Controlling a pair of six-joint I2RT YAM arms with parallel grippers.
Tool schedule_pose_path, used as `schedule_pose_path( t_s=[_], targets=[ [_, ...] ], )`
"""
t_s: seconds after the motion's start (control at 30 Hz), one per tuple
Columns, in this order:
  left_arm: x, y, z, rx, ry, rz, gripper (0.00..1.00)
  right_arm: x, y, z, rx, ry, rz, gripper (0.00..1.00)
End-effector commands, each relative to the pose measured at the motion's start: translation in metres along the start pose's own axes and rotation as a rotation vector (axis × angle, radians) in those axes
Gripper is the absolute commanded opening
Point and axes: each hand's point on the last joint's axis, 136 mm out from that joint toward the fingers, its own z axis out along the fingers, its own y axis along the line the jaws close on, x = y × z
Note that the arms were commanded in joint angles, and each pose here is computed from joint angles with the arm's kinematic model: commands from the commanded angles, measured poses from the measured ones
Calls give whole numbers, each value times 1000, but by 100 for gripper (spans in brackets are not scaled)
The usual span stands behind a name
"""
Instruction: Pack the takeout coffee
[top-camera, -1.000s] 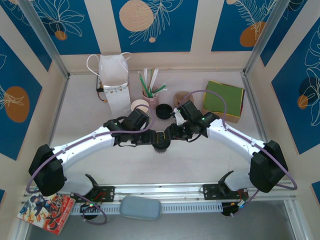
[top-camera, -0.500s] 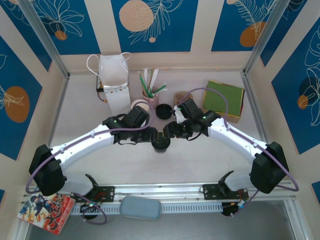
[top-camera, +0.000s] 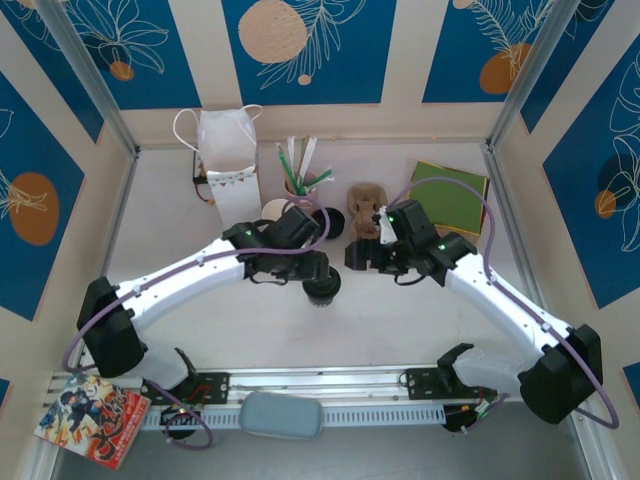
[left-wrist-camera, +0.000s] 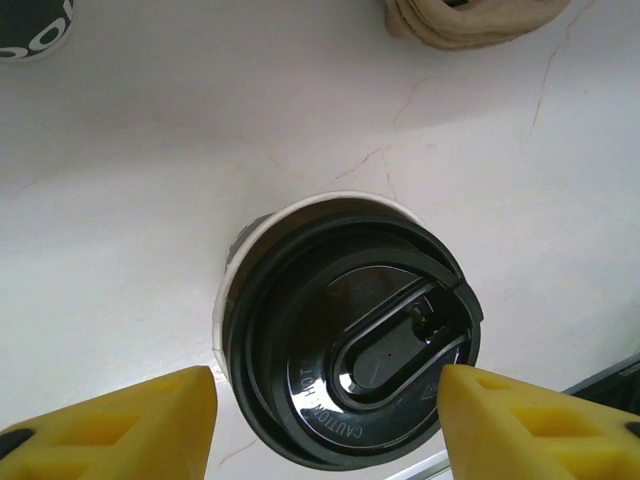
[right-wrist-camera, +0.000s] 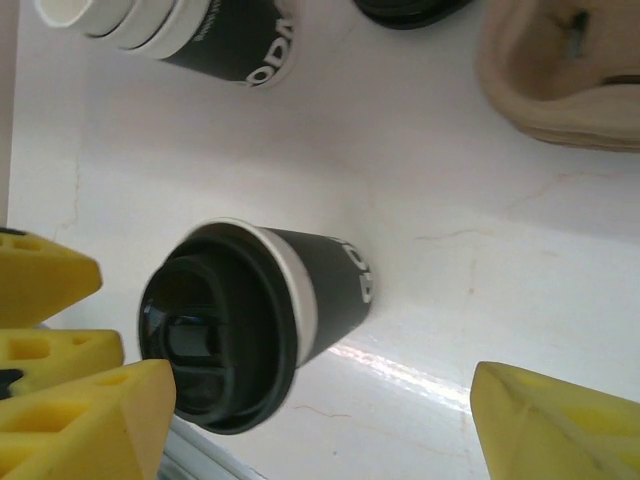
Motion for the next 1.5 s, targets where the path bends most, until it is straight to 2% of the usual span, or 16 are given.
schedule_pose_path(
  t_s=[0.0,0.17,0.23,0.47,0.7,1.07,1.37,1.47],
  targets=[
    [1,8,-3,-109,12,52,66,10,-18,-3,27,10,45,82],
    [0,-1,0,-154,23,110,73,14,-30,-9,29,-11,82,91],
    [0,-3,1,-176,23,133,75,15,-33,-10,33,-20,91,100],
    [-1,-15,6,-204,34,190,84,16,-39,-11,36,-27,106,99],
    [4,-21,13,-214,60,226,86,15,-40,-11,33,-30,111,99],
    [9,-22,21,-238,85,256,84,15,-41,-10,28,-29,116,99],
    [10,-19,24,-257,94,266,77,16,-41,-9,28,-25,118,99],
    [12,-18,25,-263,99,267,80,16,-41,-9,25,-25,118,99]
  ],
)
